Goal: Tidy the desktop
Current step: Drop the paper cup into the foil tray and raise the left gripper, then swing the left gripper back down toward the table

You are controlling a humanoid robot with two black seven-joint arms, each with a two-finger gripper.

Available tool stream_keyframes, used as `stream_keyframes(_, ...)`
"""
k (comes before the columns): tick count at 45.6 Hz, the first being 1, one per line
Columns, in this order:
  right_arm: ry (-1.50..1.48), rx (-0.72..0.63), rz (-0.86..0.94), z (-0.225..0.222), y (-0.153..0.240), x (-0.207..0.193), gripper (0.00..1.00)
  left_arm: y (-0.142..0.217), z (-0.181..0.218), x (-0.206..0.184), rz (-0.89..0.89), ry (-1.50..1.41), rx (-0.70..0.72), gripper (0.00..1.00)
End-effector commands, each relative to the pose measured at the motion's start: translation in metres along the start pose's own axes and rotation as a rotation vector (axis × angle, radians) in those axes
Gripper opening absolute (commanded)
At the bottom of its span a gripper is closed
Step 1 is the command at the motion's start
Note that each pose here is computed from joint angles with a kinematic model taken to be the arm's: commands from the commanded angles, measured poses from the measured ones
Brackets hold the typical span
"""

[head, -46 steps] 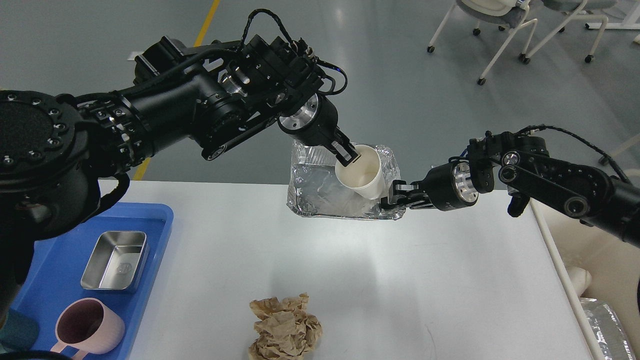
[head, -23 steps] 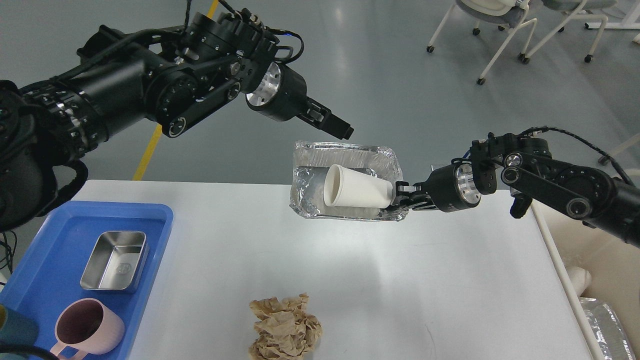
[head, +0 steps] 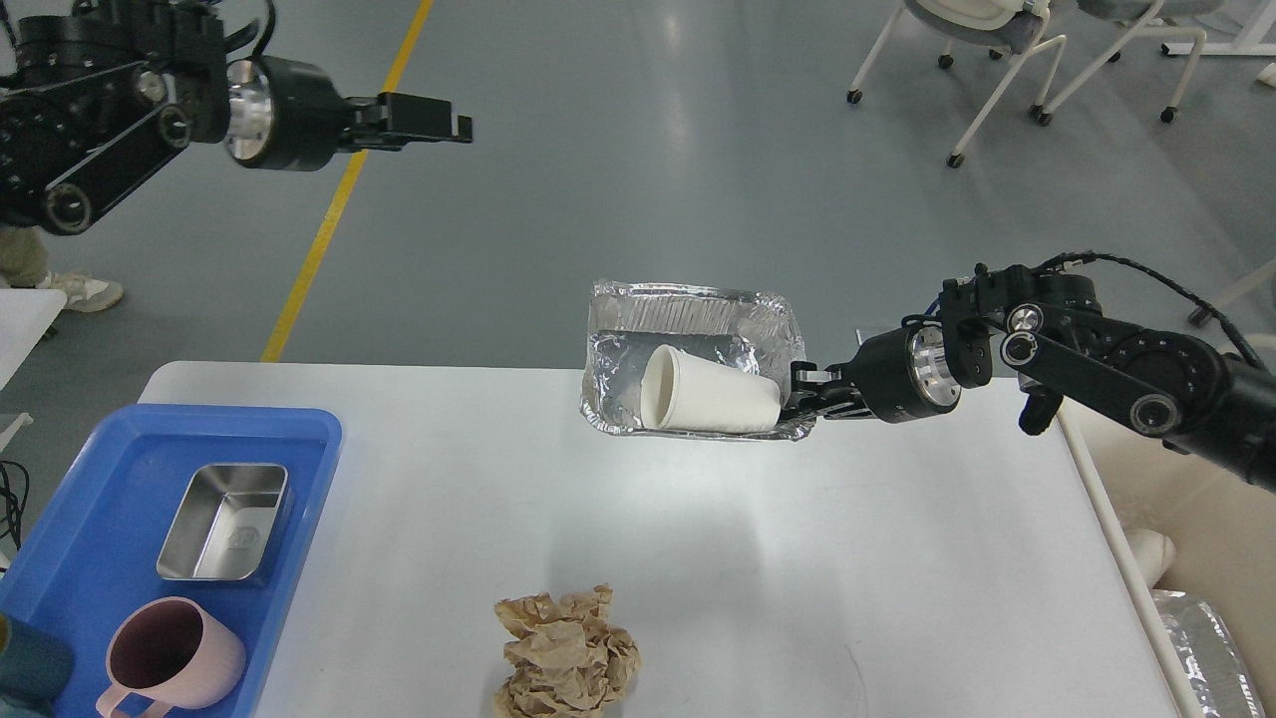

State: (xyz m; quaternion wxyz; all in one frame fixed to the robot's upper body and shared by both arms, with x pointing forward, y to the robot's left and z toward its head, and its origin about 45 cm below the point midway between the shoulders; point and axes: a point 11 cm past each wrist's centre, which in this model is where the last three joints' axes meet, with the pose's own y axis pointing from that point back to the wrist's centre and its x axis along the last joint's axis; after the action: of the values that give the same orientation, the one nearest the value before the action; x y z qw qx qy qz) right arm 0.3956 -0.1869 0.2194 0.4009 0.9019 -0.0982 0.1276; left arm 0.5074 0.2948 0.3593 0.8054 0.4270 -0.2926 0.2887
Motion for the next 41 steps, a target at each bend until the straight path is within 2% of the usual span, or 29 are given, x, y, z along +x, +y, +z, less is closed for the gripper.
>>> stream_keyframes(1, 0.000, 0.000, -0.001, 0.000, 0.000, 0.000, 0.00, 0.027, -0.049, -0.001, 0.078, 0.186, 0.079, 0.96)
stream_keyframes(7, 0.001, 0.002, -0.002, -0.001, -0.001, 0.000, 0.00, 0.052, -0.083, -0.002, 0.125, 0.301, 0.133, 0.97)
stream_keyframes(17, -0.002, -0.003, 0.003, 0.001, 0.001, 0.001, 0.00, 0.088, -0.113, -0.020, 0.139, 0.420, 0.162, 0.96)
stream_keyframes(28, -0.003, -0.006, 0.005, 0.003, 0.003, 0.001, 0.00, 0.108, -0.111, -0.076, 0.141, 0.477, 0.146, 0.97)
stream_keyframes(41, -0.004, -0.005, 0.006, 0.003, 0.003, 0.001, 0.00, 0.152, -0.123, -0.105, 0.194, 0.574, 0.182, 0.96)
